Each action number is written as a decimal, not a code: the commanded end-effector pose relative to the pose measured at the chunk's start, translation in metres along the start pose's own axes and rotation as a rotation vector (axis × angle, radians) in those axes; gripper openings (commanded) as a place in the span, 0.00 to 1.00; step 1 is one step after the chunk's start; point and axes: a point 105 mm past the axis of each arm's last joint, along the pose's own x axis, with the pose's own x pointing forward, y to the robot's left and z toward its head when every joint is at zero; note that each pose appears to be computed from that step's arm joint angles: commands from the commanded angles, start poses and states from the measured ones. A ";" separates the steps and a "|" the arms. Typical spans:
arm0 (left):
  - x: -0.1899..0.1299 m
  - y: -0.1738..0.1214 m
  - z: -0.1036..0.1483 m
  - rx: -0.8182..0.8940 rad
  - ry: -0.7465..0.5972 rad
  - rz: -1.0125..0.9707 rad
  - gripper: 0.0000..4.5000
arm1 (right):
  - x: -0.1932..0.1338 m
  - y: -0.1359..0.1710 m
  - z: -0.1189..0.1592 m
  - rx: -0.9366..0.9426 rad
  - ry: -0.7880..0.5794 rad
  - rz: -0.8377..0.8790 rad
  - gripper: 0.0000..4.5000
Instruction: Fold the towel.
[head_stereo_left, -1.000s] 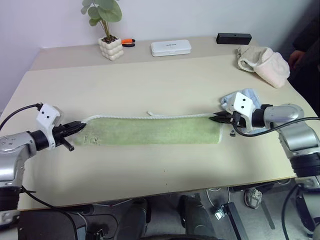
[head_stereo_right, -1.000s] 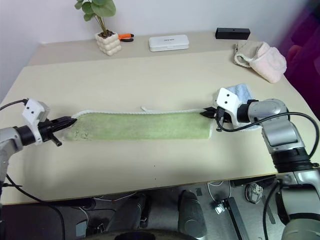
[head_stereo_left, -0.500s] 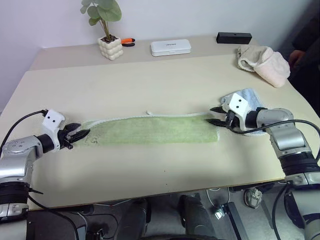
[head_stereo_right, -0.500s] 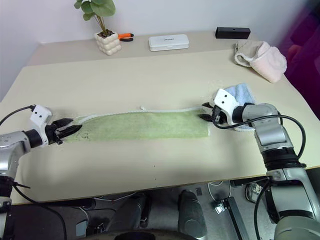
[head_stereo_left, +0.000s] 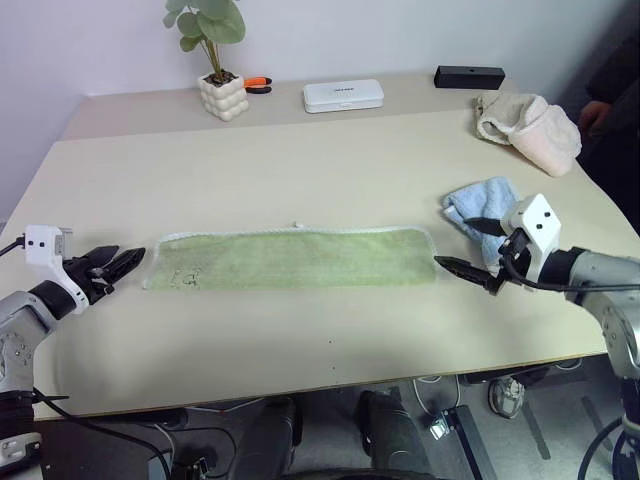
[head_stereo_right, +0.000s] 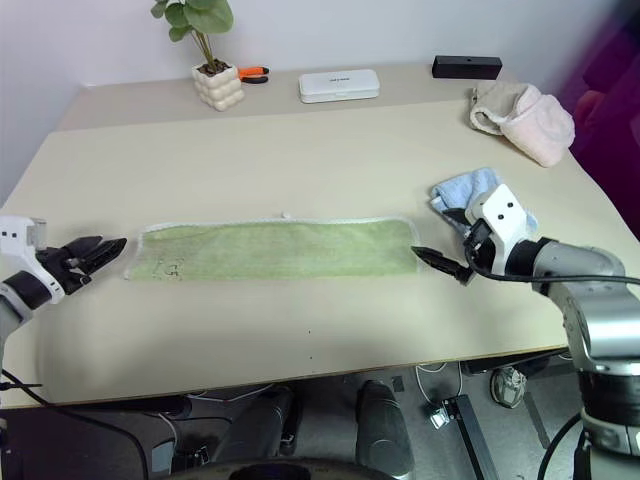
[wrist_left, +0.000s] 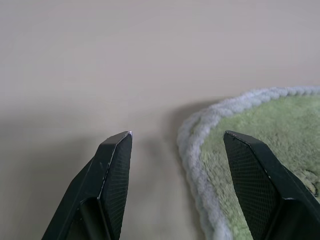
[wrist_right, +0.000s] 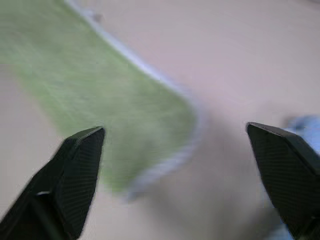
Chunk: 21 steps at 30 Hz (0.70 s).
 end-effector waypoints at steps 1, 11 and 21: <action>0.009 -0.021 0.021 0.132 -0.051 -0.059 0.66 | -0.003 0.026 0.004 0.123 -0.036 0.027 0.98; 0.027 -0.216 -0.004 0.435 -0.056 -0.778 0.66 | 0.016 0.051 -0.041 0.737 -0.018 -0.215 0.98; 0.014 -0.260 -0.021 0.420 -0.055 -0.954 0.66 | 0.022 0.049 -0.051 1.009 -0.055 -0.341 0.98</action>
